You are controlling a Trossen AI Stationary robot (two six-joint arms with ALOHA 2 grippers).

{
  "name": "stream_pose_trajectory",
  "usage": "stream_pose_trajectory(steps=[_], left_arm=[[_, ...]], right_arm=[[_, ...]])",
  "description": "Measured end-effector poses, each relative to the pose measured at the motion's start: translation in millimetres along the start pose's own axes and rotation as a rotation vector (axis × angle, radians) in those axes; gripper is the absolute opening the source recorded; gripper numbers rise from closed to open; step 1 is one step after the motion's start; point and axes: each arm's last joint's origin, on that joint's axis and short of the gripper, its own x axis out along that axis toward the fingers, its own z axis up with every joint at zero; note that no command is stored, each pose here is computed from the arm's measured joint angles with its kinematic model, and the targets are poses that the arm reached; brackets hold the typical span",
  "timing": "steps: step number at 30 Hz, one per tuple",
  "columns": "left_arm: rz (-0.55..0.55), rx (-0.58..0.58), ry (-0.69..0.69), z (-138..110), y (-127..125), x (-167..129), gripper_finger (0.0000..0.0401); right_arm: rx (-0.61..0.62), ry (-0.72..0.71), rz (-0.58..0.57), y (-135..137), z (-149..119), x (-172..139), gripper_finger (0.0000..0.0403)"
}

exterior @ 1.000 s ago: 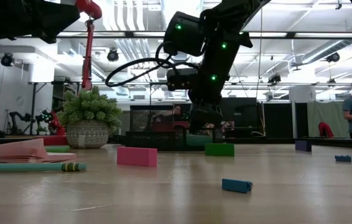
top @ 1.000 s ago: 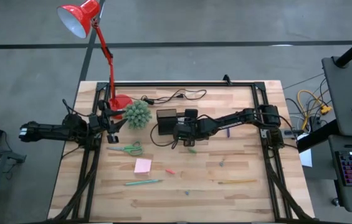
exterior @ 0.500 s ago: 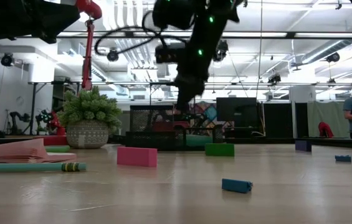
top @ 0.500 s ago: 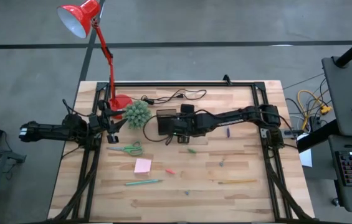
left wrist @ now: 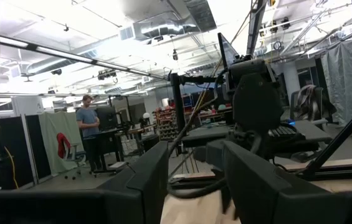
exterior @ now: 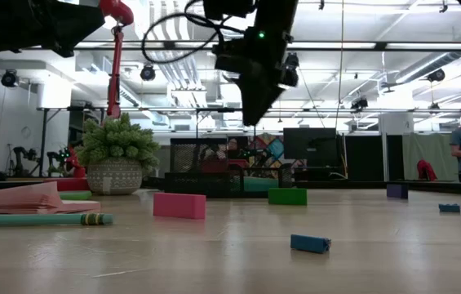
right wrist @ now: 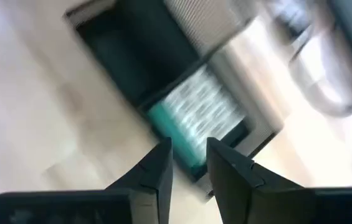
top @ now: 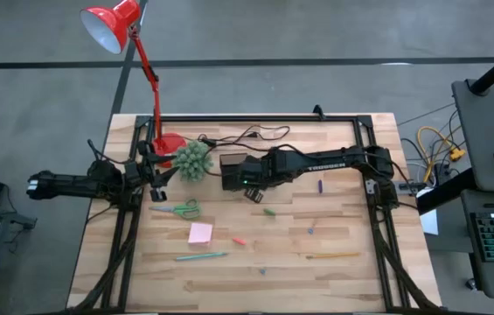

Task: Pick and place office supplies into organizer
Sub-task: Put the blue eraser into the desk organizer

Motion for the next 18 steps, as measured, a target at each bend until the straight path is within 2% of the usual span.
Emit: stream_pose_trajectory(steps=[2,4,11,14,18], left_arm=[[0.0,0.0,0.0,0.0,0.0,-0.1,0.0139],[0.0,0.0,0.0,0.0,0.0,0.0,0.0139],[-0.001,0.001,0.002,-0.4,-0.1,-0.1,0.0139],[0.0,0.0,0.002,-0.4,-0.1,0.0,0.0139],[0.0,0.0,0.002,-0.5,-0.2,-0.1,0.0139]], right_arm=[[0.032,0.073,0.049,-2.1,-3.4,1.6,0.0085],[0.05,0.131,0.049,-4.0,-8.2,2.3,0.0084],[0.131,0.3,-0.108,-15.8,-26.3,-1.7,0.0091],[0.158,0.3,-0.198,-20.0,-30.2,-1.9,0.0094],[0.143,0.287,-0.249,-21.0,-34.0,3.1,0.0099]])
